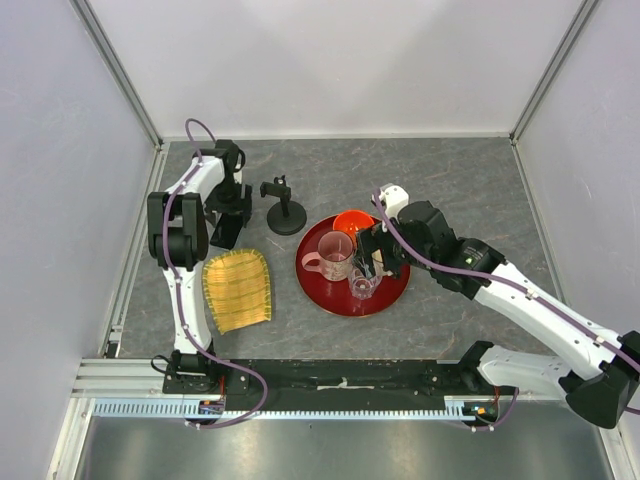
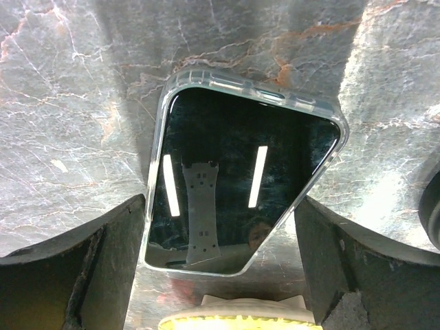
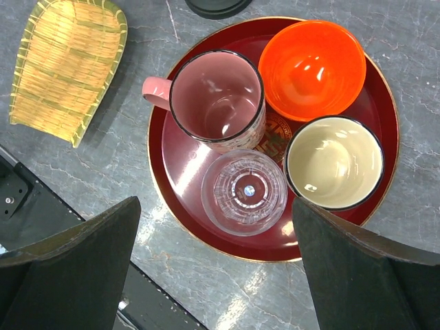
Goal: Place the phone on the phone stand
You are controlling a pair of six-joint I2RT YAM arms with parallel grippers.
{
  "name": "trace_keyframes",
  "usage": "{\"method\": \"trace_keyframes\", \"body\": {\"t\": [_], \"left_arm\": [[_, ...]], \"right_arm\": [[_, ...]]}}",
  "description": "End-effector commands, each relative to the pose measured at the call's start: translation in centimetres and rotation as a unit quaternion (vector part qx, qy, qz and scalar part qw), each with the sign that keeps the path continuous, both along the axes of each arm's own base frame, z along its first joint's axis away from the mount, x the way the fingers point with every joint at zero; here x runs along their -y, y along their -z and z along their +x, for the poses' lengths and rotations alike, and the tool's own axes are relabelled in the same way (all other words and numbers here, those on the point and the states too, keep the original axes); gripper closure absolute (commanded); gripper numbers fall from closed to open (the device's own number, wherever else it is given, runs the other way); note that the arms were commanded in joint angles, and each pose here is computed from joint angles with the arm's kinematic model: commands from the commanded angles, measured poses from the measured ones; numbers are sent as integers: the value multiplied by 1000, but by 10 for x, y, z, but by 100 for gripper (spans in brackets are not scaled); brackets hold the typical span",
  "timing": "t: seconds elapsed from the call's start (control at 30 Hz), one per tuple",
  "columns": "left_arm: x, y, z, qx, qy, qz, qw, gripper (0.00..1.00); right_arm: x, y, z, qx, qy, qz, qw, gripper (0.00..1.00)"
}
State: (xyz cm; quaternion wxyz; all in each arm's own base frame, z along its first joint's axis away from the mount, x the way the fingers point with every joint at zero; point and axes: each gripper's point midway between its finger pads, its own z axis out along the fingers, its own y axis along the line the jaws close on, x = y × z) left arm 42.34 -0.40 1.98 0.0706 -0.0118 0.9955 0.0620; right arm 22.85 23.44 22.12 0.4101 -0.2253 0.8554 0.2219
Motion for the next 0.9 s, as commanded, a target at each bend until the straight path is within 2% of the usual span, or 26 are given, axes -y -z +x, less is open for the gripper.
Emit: {"method": "trace_keyframes", "body": {"t": [0.0,0.1,0.13,0.2,0.23,0.33,0.4,0.43,0.5,0.53,0.6,0.63,0.87], "left_arm": [[-26,6,10,17,-59,23,998,98],[-34,8,10,17,-93,-6,996,98],[-35,9,10,15,-96,-15,995,91],[-36,10,7,11,-96,-16,995,68],[-37,8,6,13,-96,-15,995,51],[-34,0,5,26,-79,-27,996,37],[-28,-6,0,28,-54,-37,997,34],[-28,-8,1,36,-46,-35,998,27],[-26,-5,-8,31,-28,-28,999,22],[-25,-7,-8,34,-22,-27,999,16],[-24,-8,-11,33,-15,-29,999,13],[-24,-9,-11,34,-14,-27,999,6],[-9,-13,-11,38,3,-72,997,2]], "right_arm": [[-11,-26,5,15,-2,33,999,2],[-11,-29,4,17,-2,37,999,2],[-10,-28,4,16,-1,37,999,2],[-10,-29,4,17,-1,38,999,2],[-10,-29,4,17,-1,38,999,2],[-10,-29,4,17,0,39,999,2],[-10,-29,4,17,0,40,999,2],[-10,-31,4,18,-1,41,999,2],[-13,-32,1,15,-10,46,999,2],[-13,-32,1,15,-12,47,999,2],[-15,-32,-1,11,-17,48,999,2],[-15,-32,-1,10,-19,48,999,2],[-13,-32,-4,12,-24,45,999,2]]}}
